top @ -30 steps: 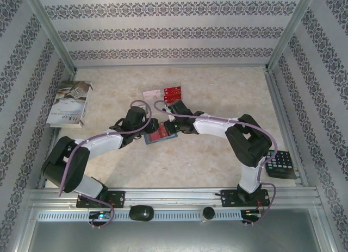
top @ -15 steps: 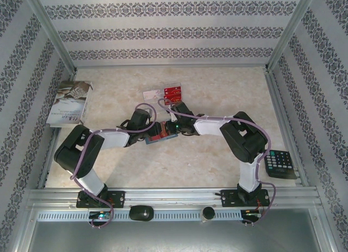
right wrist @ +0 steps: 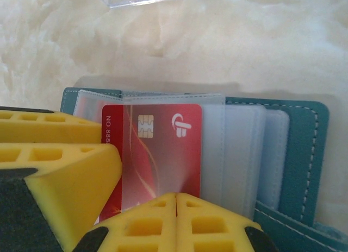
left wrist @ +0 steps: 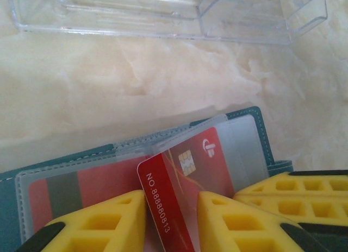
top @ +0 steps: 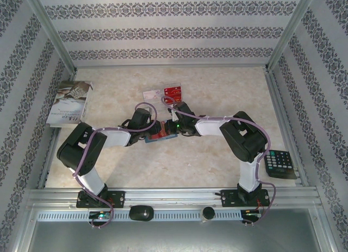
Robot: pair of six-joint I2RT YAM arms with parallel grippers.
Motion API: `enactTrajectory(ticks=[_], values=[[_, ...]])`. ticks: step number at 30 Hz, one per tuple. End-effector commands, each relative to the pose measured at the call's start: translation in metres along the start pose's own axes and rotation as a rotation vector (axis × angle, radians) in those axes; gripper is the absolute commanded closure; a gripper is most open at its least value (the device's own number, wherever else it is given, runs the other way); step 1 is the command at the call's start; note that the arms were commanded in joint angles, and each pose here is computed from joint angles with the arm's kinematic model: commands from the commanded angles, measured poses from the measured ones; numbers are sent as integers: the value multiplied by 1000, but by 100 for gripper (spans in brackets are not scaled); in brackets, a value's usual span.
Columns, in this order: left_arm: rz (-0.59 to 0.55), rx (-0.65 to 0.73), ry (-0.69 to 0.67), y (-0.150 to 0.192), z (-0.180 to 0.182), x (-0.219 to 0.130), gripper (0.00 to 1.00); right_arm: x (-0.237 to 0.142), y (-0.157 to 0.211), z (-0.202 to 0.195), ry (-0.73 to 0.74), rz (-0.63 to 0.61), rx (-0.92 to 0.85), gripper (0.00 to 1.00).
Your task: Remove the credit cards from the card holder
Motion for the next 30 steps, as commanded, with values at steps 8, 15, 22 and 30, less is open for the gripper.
enactTrajectory(ticks=[8,15,22,30], values=[[-31,-41,-15,-4,5,9,79,11,26,-1,-54,63,86,100],[-56,-62,15,-5,4,5,90,11,30,-6,-25,61,98,100],[-80,-53,54,-4,3,-4,100,10,31,-18,43,40,136,100],[-78,-127,115,-9,20,-21,100,6,37,-35,118,34,166,100]])
Point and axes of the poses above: each hand's point on the last joint's axis, 136 mm out from that joint toward the fingers, its own x axis out along the fingers, its own z axis along the line the jaws close on, y = z × x, the point moved 2 cm from there along -x, back along the fingers, and after that the axes turned 12 degrees about -x, right-handed, at the moved point
